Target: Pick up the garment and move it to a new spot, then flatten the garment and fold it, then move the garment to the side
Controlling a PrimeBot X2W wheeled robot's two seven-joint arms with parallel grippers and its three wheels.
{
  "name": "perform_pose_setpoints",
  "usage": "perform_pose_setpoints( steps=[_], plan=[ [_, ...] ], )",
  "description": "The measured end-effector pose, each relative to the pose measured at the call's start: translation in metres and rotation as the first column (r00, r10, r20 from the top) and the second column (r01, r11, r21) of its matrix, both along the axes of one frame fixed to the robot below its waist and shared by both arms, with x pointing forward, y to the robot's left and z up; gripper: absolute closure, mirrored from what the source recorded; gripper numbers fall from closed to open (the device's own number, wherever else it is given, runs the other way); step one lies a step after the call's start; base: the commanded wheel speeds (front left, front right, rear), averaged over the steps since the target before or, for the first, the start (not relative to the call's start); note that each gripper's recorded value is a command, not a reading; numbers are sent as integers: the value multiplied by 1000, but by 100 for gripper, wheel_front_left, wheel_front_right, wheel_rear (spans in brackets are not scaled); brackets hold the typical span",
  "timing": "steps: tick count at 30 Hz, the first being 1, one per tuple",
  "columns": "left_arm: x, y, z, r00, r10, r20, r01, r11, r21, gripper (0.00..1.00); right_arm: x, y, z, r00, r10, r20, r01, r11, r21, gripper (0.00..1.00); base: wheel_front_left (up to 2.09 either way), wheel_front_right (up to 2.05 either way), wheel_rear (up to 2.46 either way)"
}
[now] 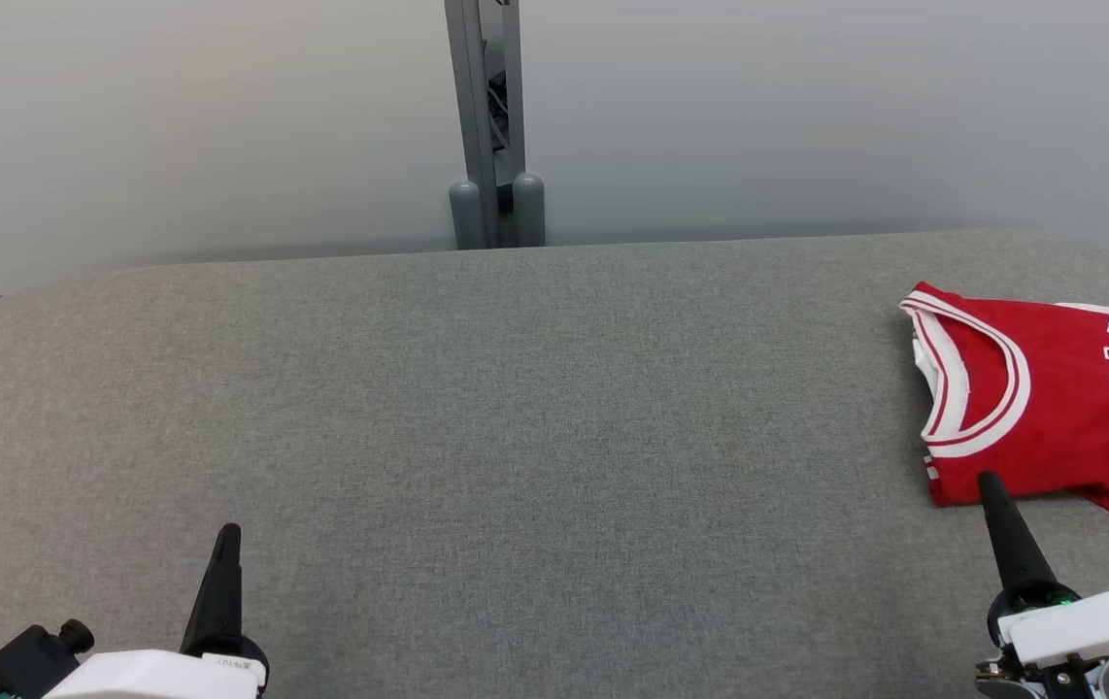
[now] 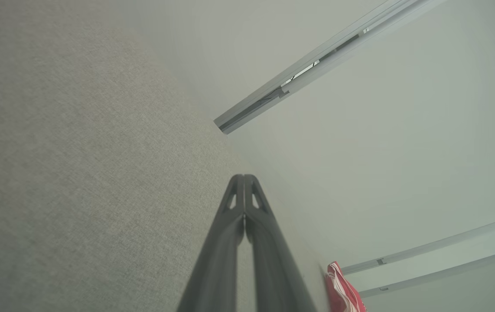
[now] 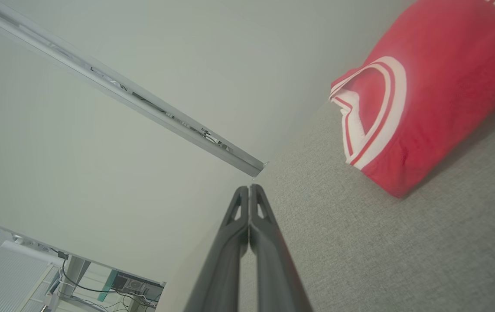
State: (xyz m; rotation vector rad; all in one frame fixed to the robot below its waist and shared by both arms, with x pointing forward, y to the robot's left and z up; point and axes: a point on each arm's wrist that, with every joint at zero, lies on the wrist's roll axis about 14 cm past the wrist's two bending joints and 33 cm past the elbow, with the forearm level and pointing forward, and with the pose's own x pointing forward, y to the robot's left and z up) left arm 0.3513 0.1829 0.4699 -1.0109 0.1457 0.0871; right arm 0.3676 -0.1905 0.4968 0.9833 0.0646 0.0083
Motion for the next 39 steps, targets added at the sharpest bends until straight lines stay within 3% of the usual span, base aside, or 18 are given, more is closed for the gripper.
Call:
perform_pose_setpoints(
  steps=[14,24,39],
  plan=[
    [5,1,7,999,21,27,-16,987,-159,100,1,-5,1,1000,-15,-1,15,986,164,100,0,0,0],
    [9,1,14,998,35,58,-17,959,-282,100,2,-9,2,1000,-26,-1,25,955,296,100,0,0,0],
    [12,3,20,995,58,83,-20,918,-396,100,4,-13,4,999,-33,5,28,910,414,100,0,0,0]
  ],
)
